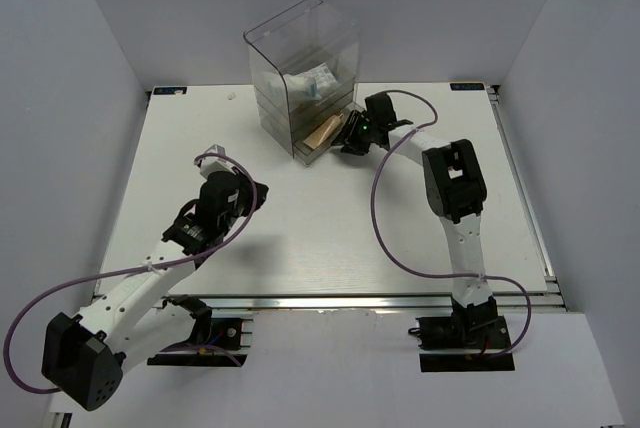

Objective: Organize the makeup

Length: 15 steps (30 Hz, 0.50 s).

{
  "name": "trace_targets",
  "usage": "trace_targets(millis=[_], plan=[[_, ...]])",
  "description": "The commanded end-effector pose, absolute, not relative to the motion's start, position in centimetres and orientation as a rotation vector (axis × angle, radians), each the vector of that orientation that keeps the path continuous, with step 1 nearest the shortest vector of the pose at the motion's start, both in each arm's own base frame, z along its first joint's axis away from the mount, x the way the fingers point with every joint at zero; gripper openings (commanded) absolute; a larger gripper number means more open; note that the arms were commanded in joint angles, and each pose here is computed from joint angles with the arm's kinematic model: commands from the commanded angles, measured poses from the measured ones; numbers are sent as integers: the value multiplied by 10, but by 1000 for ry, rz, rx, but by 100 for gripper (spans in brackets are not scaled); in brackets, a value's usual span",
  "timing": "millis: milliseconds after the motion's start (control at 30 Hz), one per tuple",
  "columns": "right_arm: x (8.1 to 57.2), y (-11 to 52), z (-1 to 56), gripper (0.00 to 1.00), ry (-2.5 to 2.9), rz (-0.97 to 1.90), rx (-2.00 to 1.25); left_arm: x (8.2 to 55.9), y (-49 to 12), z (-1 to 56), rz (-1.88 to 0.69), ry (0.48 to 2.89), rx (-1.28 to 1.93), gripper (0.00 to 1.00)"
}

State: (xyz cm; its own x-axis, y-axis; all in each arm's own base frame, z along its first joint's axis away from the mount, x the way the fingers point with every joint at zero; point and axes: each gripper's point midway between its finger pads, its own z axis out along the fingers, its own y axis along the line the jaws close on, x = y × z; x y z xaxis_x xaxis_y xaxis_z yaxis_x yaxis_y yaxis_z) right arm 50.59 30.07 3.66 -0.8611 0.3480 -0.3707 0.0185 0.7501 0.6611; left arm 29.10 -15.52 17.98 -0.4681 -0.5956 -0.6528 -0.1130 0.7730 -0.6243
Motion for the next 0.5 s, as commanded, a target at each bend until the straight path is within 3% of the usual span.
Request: trace_targets(millis=[0, 200, 467], plan=[[528, 320, 58, 53, 2361, 1028, 226, 295, -158, 196, -661, 1984, -535, 19], [543, 331, 59, 64, 2308, 1092, 208, 295, -157, 195, -651, 1995, -542, 19], [551, 334, 50, 68, 2303, 1088, 238, 296, -159, 197, -654, 1996, -542, 19]])
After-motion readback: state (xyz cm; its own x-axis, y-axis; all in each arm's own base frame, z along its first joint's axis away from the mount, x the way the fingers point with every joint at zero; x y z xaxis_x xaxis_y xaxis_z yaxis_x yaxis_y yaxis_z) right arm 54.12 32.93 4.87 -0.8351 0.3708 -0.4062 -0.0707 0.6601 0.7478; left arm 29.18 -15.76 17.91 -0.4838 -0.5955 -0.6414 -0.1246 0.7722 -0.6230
